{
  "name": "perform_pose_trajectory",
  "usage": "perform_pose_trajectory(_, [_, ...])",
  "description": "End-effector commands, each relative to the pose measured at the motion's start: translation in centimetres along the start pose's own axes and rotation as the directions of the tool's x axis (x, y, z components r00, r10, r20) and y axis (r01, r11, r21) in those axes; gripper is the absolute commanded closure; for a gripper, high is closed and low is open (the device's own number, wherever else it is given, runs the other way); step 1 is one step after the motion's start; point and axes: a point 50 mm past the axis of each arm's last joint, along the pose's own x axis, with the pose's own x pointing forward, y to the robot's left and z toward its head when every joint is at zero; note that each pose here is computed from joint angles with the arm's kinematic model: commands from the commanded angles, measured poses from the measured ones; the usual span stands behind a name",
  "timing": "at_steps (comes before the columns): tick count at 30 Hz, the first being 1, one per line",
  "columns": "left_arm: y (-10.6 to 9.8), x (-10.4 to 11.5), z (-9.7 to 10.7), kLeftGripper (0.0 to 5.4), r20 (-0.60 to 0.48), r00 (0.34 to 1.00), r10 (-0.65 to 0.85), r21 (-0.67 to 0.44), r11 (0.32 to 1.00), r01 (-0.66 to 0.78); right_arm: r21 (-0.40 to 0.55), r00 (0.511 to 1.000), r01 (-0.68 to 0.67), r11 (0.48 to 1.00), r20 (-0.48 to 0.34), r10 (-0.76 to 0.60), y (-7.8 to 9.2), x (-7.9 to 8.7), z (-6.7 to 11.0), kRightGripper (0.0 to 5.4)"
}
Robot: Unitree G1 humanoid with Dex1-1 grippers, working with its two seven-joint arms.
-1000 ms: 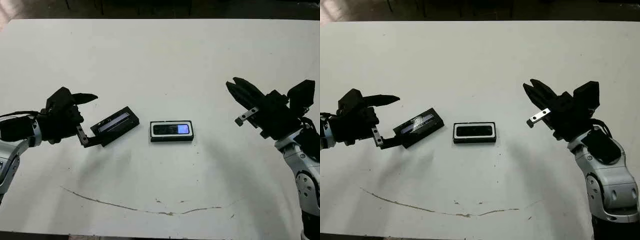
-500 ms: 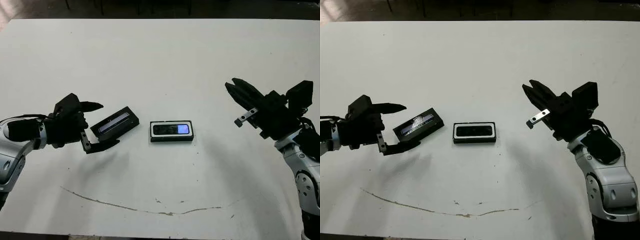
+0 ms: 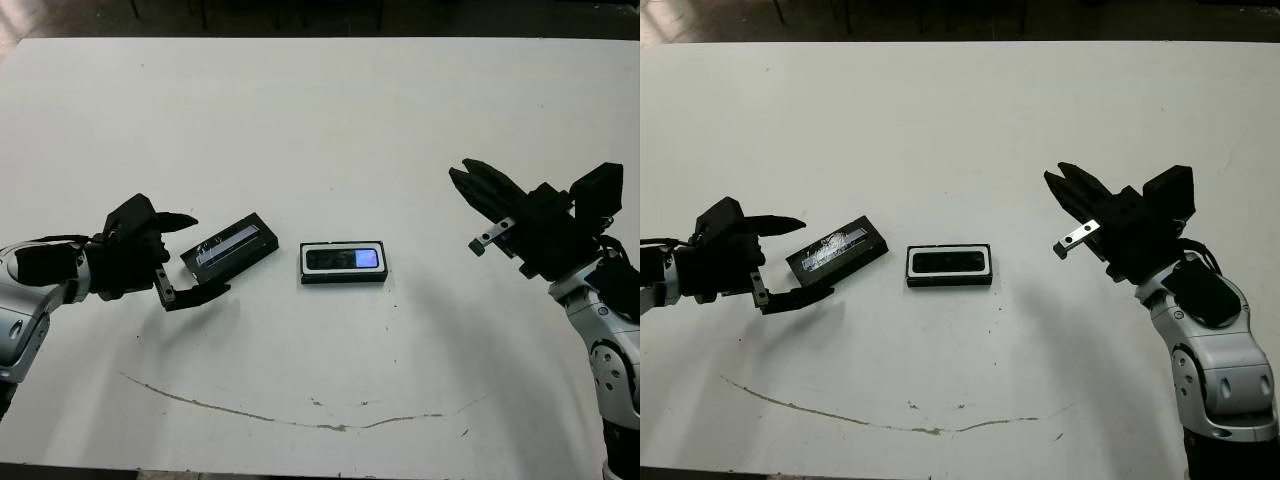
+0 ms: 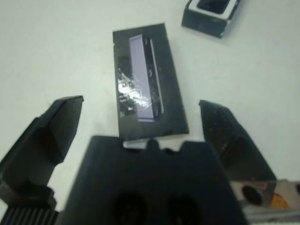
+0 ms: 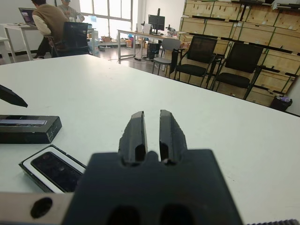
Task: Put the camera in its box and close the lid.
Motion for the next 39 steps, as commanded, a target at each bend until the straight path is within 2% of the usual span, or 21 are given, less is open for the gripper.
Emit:
perform_pose_trajectory(1, [-0.6, 0.2, -1.5, 0.02, -0.048, 0.999, -0.002, -0.047, 0.999, 0.0, -0.004, 1.0, -0.005, 1.0, -0.028, 0.005, -0.1, -0.2, -0.4, 5.4])
perform_pose_trajectory(10, [-1.5, 0.9, -2.9, 0.02, -0.103, 0.994, -0.047, -0.035, 0.998, 0.044, -0.013, 1.0, -0.009, 1.0, -0.022, 0.009, -0.1, -0.3, -0.5, 5.4])
perform_pose_trajectory(12, [-1.6, 0.9, -3.0, 0.25, -0.121, 0.992, -0.046, -0.02, 0.999, 0.044, -0.009, 1.0, -0.009, 1.0, -0.021, 0.009, -0.1, -0.3, -0.5, 5.4])
perform_pose_trajectory(24, [-2.1, 1.0, -4.4, 2.99, -0.037, 0.999, -0.033, -0.163, 0.986, 0.027, -0.021, 1.0, -0.013, 1.0, -0.029, 0.012, -0.3, -0.2, -0.5, 5.4])
perform_pose_trajectory(28, [-2.2, 0.9, -4.5, 3.67, -0.028, 1.0, -0.014, -0.17, 0.985, 0.009, -0.02, 1.0, -0.012, 1.0, -0.026, 0.011, -0.2, -0.2, -0.6, 5.4])
perform_pose_trajectory(39, [-2.1, 0.3, -4.2, 3.84, 0.019, 0.999, 0.03, -0.338, 0.941, -0.022, -0.02, 0.999, -0.015, 1.0, -0.042, 0.014, -0.2, -0.2, -0.8, 5.4])
